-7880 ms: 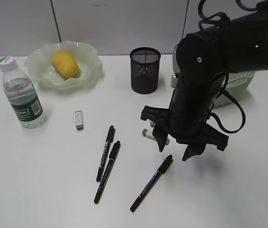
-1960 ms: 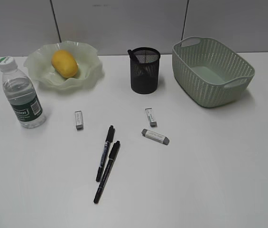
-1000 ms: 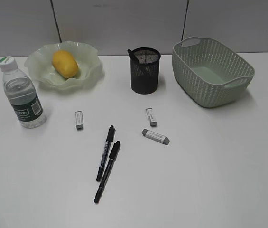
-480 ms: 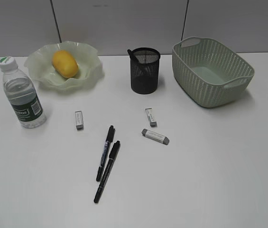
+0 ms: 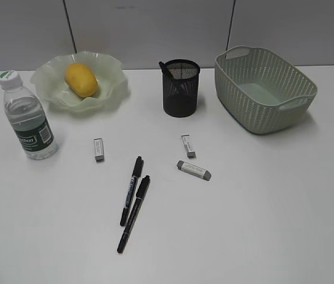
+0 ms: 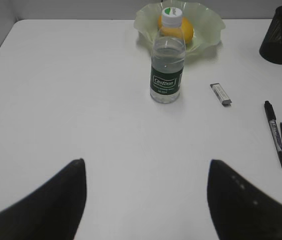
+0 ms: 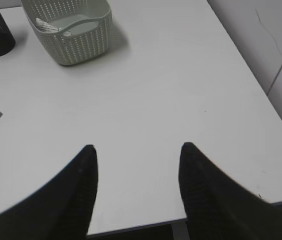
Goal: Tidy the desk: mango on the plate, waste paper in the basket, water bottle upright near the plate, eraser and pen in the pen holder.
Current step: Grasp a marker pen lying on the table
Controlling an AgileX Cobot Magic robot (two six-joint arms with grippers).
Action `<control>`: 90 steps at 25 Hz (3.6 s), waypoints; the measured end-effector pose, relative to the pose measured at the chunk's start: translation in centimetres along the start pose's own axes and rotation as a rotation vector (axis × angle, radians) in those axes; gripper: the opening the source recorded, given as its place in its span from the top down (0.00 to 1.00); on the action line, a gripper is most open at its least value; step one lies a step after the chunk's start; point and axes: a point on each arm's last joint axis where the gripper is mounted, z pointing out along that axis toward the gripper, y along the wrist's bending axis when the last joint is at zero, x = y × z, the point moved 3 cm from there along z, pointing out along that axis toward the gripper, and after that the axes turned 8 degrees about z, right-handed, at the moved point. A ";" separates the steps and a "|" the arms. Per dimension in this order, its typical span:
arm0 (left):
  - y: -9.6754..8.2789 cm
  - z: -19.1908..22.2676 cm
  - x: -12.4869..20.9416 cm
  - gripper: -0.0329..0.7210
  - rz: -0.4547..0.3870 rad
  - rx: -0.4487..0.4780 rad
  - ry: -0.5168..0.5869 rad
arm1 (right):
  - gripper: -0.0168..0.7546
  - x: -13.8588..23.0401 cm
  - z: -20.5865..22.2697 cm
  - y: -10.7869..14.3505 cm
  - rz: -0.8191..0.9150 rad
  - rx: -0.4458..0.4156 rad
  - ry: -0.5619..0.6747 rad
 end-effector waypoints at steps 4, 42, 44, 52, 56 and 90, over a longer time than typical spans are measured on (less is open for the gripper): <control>0.0 0.0 0.0 0.20 0.000 0.000 0.000 | 0.43 0.0 0.0 0.1 -0.010 -0.021 0.004; 0.3 0.0 0.0 0.20 0.015 -0.026 0.004 | 0.43 0.0 0.0 0.1 -0.012 -0.022 0.004; 0.4 0.0 0.1 0.20 0.018 -0.032 0.005 | 0.43 0.0 0.0 0.1 -0.012 -0.022 0.004; 0.4 1.4 -1.0 0.20 0.004 -0.009 0.085 | 0.43 0.0 0.0 0.1 -0.011 -0.022 0.004; 0.9 4.6 -4.5 0.20 -0.035 0.011 0.176 | 0.43 0.0 0.0 0.1 -0.011 -0.022 0.004; -22.6 34.8 -4.0 0.29 0.121 0.238 0.822 | 0.43 0.0 0.0 0.1 -0.011 -0.023 0.005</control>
